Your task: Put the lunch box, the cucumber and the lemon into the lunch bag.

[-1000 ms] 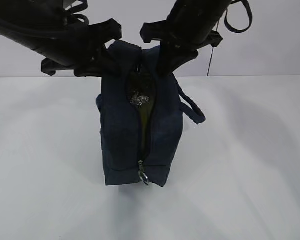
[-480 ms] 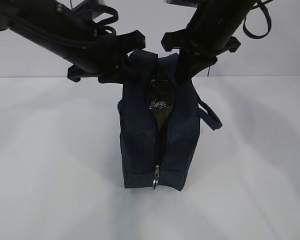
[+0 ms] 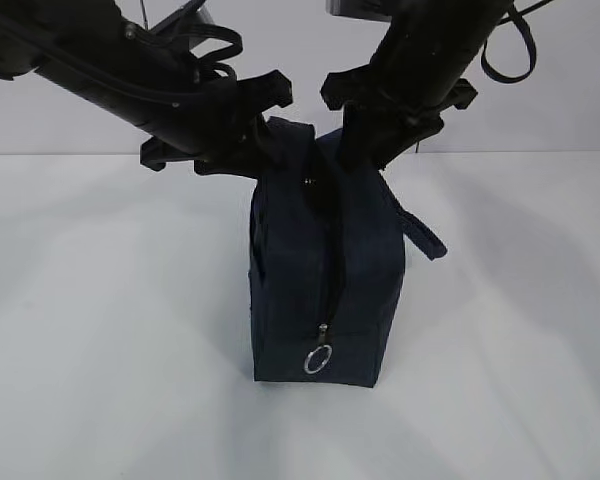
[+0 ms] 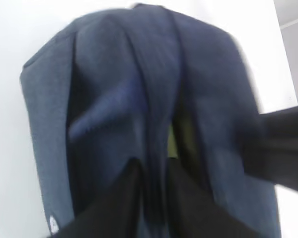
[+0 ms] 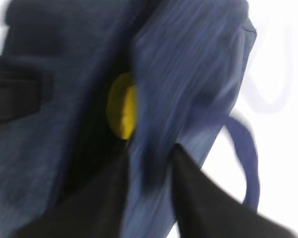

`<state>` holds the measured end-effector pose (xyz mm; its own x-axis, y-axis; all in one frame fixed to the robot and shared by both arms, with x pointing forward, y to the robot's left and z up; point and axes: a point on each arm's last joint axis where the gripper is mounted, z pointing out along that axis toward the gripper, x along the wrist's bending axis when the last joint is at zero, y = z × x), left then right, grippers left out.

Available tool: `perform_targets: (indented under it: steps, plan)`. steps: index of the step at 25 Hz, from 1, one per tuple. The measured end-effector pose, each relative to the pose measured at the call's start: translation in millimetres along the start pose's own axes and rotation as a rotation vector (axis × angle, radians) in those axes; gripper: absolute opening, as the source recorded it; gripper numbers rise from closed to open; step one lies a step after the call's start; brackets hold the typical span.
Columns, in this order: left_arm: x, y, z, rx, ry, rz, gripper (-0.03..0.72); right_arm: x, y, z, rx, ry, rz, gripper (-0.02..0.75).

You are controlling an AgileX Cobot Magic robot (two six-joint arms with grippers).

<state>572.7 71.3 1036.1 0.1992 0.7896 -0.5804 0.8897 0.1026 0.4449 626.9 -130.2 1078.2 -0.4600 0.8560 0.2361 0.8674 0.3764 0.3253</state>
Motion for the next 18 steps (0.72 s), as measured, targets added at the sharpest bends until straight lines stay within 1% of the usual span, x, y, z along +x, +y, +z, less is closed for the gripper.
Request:
perform_targets:
  steps: [1,3,4,6,9,13,15,18]
  plan:
    - [-0.1,0,0,-0.002,-0.001,-0.002,0.188,0,0,0,0.0,0.0,0.0,0.349]
    - [-0.1,0,0,-0.002,-0.001,-0.002,0.289,0,0,0,0.0,0.0,0.0,0.45]
    - [-0.1,0,0,-0.002,-0.001,-0.002,0.33,0,0,0,0.0,0.0,0.0,0.472]
    - [0.1,1,-1,-0.004,0.003,0.008,0.375,0,0,0,0.001,-0.004,-0.001,0.499]
    - [-2.5,6,-17,-0.04,0.006,0.042,0.396,0,-1,-9,-0.015,-0.024,-0.013,0.509]
    - [-9.5,13,-53,-0.091,-0.005,0.08,0.401,5,-6,-40,-0.078,-0.07,-0.033,0.514]
    - [-12.2,12,-68,-0.082,0.004,0.114,0.401,8,-8,-56,-0.114,-0.089,-0.034,0.514]
    - [-16.4,4,-87,-0.027,0.025,0.171,0.401,14,-14,-79,-0.163,-0.105,-0.036,0.514]
